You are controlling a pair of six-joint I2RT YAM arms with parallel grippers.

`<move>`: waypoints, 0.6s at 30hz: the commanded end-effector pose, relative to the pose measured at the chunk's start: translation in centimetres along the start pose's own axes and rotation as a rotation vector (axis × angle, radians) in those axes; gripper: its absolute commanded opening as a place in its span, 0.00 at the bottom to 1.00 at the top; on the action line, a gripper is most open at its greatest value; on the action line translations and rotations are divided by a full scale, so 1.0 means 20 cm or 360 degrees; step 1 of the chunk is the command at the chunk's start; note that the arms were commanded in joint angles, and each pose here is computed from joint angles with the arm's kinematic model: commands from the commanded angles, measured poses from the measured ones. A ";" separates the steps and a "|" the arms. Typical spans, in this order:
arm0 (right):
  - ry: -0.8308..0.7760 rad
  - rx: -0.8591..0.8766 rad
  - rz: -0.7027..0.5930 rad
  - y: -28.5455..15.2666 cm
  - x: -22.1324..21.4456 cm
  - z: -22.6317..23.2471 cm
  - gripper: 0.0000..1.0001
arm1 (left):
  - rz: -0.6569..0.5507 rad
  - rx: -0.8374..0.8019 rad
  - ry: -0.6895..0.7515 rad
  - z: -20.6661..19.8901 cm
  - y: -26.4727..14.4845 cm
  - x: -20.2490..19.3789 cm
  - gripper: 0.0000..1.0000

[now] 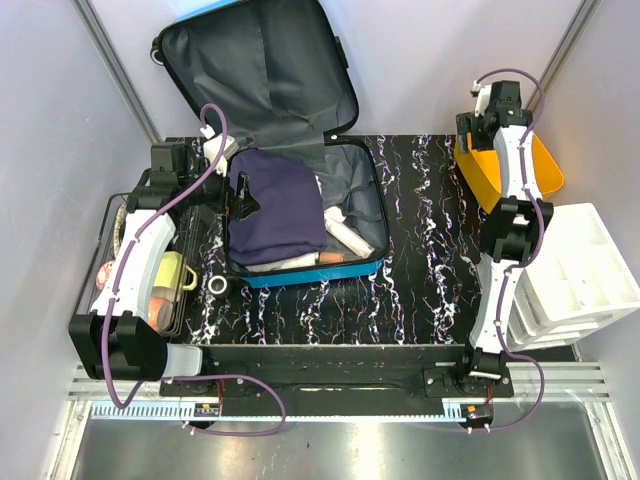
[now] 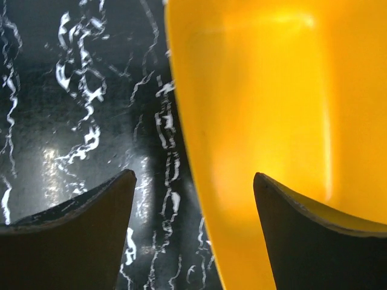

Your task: Open, take out, and arrange the luggage

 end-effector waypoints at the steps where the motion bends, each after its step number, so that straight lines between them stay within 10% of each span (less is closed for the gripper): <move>1: 0.0071 0.0253 0.0162 -0.02 -0.10 0.15 0.83 | -0.0023 0.0034 0.0034 0.01 -0.02 0.03 0.99; 12: 0.0466 0.0556 0.0322 -0.08 -0.18 0.37 0.17 | -0.0052 0.0029 0.0017 0.01 -0.02 0.06 0.99; 18: 0.0646 0.0690 0.0364 -0.20 -0.15 0.57 0.00 | -0.0051 0.0041 -0.0058 0.01 -0.01 0.03 0.98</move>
Point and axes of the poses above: each gripper's point midway between its finger pads, its own y axis out along the fingers, its own z axis along the line the jaws close on, x = y × z, the point moved 3 cm from there along -y, back along the fingers, and after that the axes turned 10 degrees about y, right-handed, at the moved point
